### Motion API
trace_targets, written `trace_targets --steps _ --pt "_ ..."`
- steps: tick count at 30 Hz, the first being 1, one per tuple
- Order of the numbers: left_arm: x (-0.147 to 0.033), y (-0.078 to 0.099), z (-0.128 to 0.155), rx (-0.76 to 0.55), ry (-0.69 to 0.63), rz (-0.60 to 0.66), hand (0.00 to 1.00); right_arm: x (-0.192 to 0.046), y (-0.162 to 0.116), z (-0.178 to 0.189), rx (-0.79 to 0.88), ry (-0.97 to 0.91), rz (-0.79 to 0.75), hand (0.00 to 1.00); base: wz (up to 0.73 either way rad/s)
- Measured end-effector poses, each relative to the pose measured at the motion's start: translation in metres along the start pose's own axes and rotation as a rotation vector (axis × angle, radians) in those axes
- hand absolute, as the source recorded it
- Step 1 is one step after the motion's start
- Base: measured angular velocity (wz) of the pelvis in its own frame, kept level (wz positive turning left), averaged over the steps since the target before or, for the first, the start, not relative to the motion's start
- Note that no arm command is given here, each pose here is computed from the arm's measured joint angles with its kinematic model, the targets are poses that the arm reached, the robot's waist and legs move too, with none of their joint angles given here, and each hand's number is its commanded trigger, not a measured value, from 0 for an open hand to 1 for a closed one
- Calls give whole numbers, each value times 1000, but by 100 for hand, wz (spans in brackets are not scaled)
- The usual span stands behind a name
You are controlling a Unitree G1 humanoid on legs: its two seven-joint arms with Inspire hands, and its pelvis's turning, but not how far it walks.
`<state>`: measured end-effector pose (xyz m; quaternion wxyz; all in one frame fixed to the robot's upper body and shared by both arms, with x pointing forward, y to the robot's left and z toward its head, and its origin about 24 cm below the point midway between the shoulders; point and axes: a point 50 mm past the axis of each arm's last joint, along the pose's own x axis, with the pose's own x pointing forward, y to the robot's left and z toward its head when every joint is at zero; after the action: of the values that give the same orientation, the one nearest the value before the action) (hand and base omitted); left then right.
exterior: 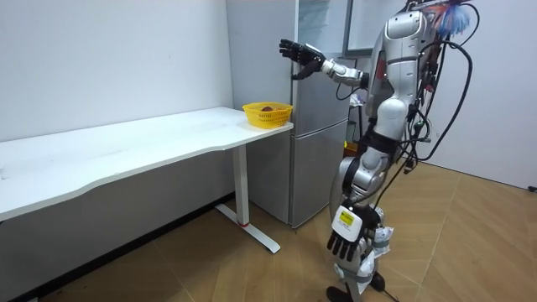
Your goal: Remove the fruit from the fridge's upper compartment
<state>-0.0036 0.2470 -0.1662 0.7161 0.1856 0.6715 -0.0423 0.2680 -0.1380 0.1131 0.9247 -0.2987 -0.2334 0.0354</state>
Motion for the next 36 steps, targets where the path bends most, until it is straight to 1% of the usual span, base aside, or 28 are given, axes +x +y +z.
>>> trace_targets --steps 4,9,11,14,16,17,20,24,27,30,32,36 --pt "0 0 1 -2 -10 1 0 -16 -12 8 -17 -18 -76 0 -4" --pt "0 -3 -3 -46 -3 10 0 -21 -28 12 -25 -32 -186 0 -9" --pt "0 -4 -3 -47 -3 15 0 -31 -39 10 -49 -16 -251 0 -10" --pt "-1 -6 -7 -49 5 18 0 -45 -44 5 -58 26 -296 0 -9" --pt "-1 -7 -9 -52 9 23 0 -55 -44 1 -52 53 -304 0 -11" --pt "-1 -8 -8 -52 5 24 0 -62 -42 -2 -50 83 -302 0 -12" --pt "-1 -9 -4 -46 -15 22 0 -74 -39 -8 -48 135 -287 0 -21" --pt "0 -9 -1 -43 -30 32 0 -85 -36 -10 -39 169 -296 0 -11" --pt "0 -12 -1 -42 -29 25 0 -90 -35 -15 -22 189 -309 0 -7" --pt "-1 -15 -1 -59 -30 18 0 -96 -34 -24 33 250 -324 0 -3" --pt "-1 -14 -2 -56 -32 35 0 -104 -29 -35 126 306 -347 0 0" --pt "-1 -14 -1 -47 -34 59 0 -116 -21 -51 228 423 -368 0 0"
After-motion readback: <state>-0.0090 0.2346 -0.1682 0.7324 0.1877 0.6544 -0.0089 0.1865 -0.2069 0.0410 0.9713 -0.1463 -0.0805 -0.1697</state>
